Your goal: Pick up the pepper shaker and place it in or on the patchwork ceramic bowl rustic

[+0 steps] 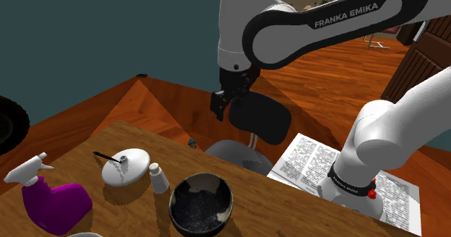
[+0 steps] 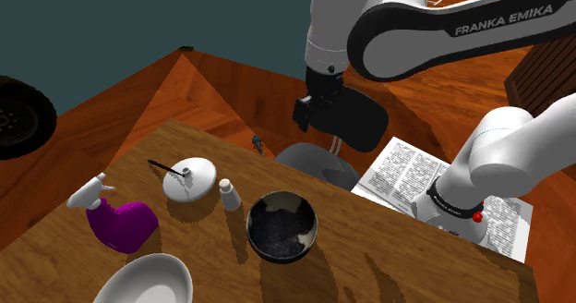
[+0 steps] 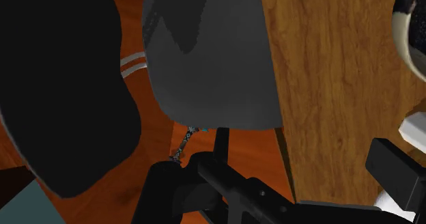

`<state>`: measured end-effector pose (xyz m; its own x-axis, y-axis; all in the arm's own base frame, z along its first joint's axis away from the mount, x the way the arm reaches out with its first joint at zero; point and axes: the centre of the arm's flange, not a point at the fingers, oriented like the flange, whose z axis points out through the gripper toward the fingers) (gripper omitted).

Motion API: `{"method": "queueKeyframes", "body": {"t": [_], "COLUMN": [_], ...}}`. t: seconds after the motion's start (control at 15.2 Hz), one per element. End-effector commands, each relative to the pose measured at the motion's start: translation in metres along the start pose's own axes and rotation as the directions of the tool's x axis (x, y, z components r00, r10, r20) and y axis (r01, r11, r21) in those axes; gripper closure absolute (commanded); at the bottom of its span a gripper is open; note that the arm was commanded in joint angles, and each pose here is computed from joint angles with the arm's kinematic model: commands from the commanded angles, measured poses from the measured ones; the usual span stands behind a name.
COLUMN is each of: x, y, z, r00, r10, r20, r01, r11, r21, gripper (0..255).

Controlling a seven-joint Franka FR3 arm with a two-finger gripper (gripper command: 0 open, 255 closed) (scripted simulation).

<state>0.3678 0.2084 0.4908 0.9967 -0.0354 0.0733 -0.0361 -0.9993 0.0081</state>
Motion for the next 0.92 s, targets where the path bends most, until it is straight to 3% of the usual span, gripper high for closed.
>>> {"method": "queueKeyframes", "body": {"t": [0.0, 0.86], "x": [0.006, 0.05], "y": [-0.025, -0.172], "z": [0.011, 0.079], "r00": [1.0, 0.998], "r10": [0.009, 0.061], "r20": [-0.002, -0.009], "r01": [-0.009, -0.061], "r11": [1.0, 0.998], "r21": [0.006, 0.032], "gripper": [0, 0]}}
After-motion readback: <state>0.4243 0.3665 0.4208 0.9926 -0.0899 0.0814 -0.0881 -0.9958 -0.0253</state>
